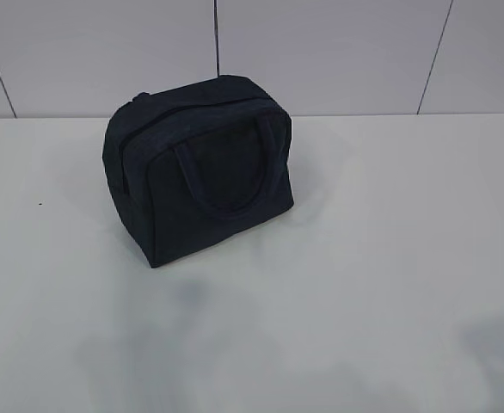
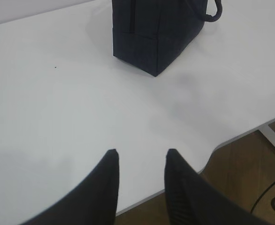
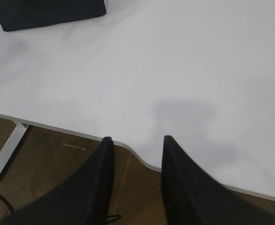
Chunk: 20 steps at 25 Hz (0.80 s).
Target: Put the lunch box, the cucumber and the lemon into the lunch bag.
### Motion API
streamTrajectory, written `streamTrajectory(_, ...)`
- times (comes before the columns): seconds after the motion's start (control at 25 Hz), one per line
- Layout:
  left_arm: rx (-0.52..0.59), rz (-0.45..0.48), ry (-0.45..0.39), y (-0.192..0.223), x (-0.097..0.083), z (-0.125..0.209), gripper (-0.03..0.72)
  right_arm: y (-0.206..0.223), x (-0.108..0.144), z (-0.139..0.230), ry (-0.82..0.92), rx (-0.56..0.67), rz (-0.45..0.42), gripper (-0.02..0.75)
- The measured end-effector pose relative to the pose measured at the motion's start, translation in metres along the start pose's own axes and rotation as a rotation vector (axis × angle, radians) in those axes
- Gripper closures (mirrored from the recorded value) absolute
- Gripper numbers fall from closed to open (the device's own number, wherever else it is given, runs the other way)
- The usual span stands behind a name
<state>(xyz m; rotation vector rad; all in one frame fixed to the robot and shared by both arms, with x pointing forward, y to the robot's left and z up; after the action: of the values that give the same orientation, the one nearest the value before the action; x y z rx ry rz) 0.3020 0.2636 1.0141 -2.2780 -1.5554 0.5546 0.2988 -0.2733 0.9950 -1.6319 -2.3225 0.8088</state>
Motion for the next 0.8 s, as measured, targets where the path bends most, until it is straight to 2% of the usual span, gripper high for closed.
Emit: streamTrajectory(0.8,0.000,0.000,0.000,0.0000,0.0000,0.0000,0.452,0.0000,-0.0006,-0.0007,0.001,-0.004,0.003,0.477)
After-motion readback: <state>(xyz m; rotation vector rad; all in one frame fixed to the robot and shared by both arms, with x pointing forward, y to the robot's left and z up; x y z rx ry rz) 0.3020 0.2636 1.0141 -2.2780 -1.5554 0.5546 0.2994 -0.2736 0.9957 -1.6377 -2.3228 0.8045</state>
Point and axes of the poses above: a point on each arm's last joint axis where the gripper is mounted, y pointing out along that axis toward the gripper, x along the wrist's bending axis when the last joint is at zero, z = x × y, the point moved 9 cm from there along y, pointing out along that axis toward the gripper, and after that the axes turned 9 degrees about -y, right-handed, at the moved point
